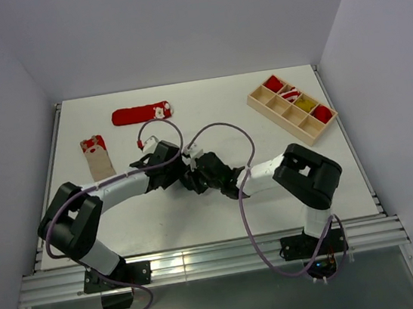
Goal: Roll the socks
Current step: Roll the sock at the center of the board.
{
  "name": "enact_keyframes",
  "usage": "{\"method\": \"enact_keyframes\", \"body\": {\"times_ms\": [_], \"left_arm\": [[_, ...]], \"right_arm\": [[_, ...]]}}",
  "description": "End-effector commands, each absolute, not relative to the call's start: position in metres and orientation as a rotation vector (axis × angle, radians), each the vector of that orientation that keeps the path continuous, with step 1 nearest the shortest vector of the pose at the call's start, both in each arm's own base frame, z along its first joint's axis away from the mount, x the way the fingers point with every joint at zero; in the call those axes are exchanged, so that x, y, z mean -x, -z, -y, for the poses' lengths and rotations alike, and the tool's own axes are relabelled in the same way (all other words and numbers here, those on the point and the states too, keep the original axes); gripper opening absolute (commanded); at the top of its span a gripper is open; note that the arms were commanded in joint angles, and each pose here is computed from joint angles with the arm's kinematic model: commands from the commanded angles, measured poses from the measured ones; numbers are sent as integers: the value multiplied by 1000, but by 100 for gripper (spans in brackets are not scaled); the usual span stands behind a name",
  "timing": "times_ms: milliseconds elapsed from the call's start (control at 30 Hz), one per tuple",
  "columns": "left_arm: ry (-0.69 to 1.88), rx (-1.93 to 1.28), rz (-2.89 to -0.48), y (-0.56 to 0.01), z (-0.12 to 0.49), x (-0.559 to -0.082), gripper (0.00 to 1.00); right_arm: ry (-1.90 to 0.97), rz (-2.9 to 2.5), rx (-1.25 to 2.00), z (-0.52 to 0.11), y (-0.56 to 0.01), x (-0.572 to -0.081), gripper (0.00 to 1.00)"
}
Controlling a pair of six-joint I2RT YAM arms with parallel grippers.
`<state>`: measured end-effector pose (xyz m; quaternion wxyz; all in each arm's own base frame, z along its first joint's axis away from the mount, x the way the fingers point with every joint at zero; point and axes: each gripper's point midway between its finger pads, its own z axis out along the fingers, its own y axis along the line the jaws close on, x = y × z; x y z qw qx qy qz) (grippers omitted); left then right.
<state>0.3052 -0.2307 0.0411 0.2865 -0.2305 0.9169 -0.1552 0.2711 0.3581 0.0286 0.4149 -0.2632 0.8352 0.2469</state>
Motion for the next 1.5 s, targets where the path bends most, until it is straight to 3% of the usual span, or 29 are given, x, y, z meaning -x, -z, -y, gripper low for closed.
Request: {"method": "enact_keyframes", "body": {"times_ms": [0, 500, 1467], "left_arm": [[517, 603, -2396, -61, 237, -302, 71], [688, 644, -2278, -72, 234, -301, 72], [573, 728, -2349, -24, 234, -309, 61]], "right_arm": [[-805, -2284, 634, -352, -5, -256, 0], [-1466, -2398, 400, -335, -13, -254, 0], [-1564, -2487, 278, -322, 13, -259, 0]]}}
